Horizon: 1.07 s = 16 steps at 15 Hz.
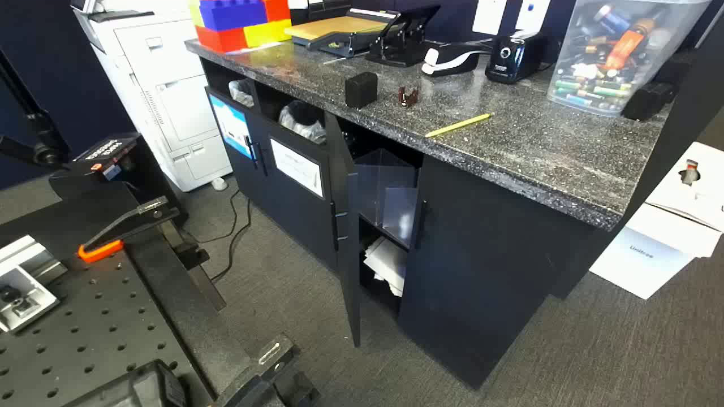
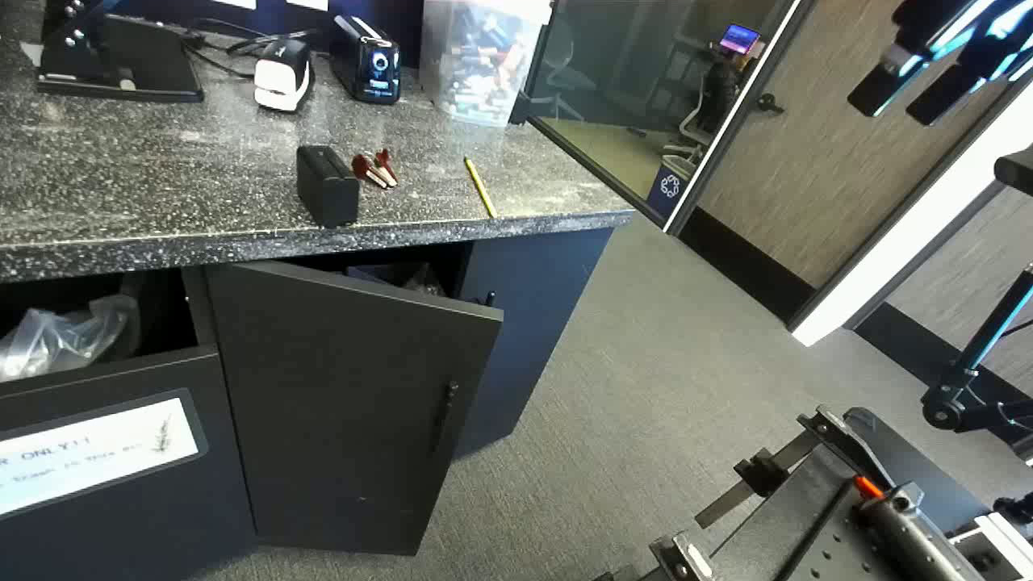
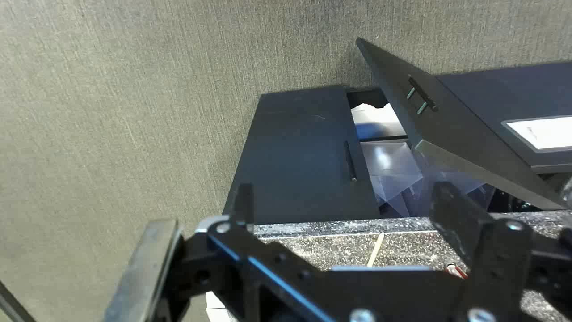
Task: Open the right door of the cabinet
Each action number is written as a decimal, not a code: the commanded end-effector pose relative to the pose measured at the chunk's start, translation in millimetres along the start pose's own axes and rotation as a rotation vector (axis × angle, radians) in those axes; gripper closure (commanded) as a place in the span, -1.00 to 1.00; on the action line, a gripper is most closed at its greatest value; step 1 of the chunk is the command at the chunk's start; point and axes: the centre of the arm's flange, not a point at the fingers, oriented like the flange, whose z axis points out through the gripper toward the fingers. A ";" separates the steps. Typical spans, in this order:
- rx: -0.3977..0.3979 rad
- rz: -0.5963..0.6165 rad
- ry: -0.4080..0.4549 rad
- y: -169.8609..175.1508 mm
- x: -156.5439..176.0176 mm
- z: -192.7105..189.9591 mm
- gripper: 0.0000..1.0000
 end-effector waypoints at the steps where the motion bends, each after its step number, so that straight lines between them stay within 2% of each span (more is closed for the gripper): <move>1: 0.000 0.000 0.001 0.0 0.3 -0.3 -1.00; 5: 0.056 -0.098 -0.076 11.5 19.0 23.7 -1.00; 10: 0.170 -0.247 -0.157 32.4 58.4 87.5 -1.00; 13: 0.176 -0.295 -0.194 29.4 84.3 135.5 -1.00; 16: 0.155 -0.310 -0.241 5.4 96.1 190.9 -1.00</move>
